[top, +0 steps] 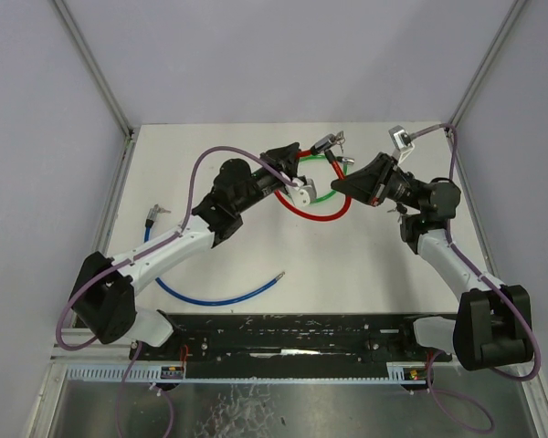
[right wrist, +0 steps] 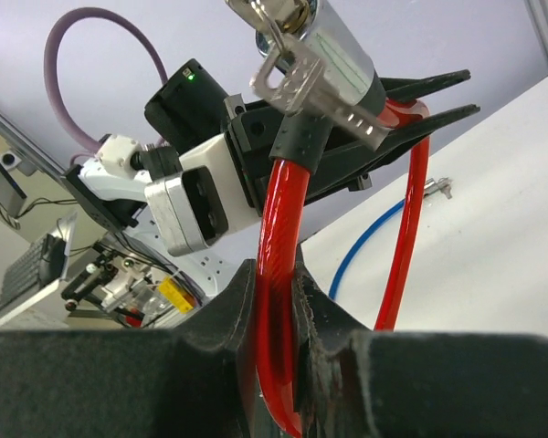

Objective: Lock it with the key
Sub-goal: Lock the lock.

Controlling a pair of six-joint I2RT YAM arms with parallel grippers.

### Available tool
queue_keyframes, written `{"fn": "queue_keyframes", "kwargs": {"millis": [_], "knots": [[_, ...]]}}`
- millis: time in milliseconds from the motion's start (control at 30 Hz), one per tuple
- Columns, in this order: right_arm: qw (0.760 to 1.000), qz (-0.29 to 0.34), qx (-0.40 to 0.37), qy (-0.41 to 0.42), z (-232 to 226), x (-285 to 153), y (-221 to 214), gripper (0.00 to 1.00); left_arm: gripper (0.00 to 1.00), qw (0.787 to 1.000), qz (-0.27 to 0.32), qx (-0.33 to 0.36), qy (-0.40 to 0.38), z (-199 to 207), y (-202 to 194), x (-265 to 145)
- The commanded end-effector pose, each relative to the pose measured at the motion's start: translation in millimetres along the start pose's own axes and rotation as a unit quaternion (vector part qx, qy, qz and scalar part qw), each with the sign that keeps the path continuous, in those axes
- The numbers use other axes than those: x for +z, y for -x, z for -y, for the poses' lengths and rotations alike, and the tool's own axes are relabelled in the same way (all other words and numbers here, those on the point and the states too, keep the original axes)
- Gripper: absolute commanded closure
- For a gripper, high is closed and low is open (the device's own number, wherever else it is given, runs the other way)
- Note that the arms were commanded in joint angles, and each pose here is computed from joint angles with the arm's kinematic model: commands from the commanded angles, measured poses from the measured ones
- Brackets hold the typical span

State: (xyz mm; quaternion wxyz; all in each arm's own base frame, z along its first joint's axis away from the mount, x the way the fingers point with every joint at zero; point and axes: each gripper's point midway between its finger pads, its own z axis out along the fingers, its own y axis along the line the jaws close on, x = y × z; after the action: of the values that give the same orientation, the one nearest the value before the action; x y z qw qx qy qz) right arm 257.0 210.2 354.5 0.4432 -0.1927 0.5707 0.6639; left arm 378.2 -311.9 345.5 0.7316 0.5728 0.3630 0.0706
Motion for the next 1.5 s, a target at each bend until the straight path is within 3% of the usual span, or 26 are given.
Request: {"fn": "queue_keyframes", "kwargs": {"millis": [0, 167, 267, 533, 800, 1100, 1467], "knots": [[0.999, 0.026, -0.028, 0.029, -36.9, 1.7, 26.4, 1.0, 1.0, 0.998, -0.01, 0.054, -0.014, 1.3, 0.0, -6.4], [0.999, 0.012, 0.003, -0.041, 3.9, 2.6, 20.2, 1.0, 1.0, 0.999, 0.023, 0.032, -0.019, -2.9, 17.1, -8.6], [0.999, 0.017, -0.016, -0.034, 7.1, 2.3, 20.2, 1.0, 1.0, 0.998, 0.025, 0.045, -0.028, -0.3, 22.1, -9.6], [0.984, 0.008, -0.166, -0.066, 61.0, -7.2, 4.3, 1.0, 1.0, 0.991, -0.016, 0.105, -0.081, 48.2, 7.7, 4.1], [0.96, 0.026, -0.272, -0.068, 115.6, -20.2, 2.6, 1.0, 1.0, 0.986, -0.043, 0.147, -0.069, 79.3, -8.9, 15.2], [0.962, -0.006, -0.264, -0.074, 191.9, -35.0, -46.8, 1.0, 1.0, 0.975, -0.072, 0.184, -0.101, 145.7, -25.4, 26.3], [0.949, 0.009, -0.294, -0.109, 206.2, -42.4, -46.5, 1.0, 1.0, 0.973, -0.062, 0.205, -0.086, 185.2, -14.1, 27.8]]}}
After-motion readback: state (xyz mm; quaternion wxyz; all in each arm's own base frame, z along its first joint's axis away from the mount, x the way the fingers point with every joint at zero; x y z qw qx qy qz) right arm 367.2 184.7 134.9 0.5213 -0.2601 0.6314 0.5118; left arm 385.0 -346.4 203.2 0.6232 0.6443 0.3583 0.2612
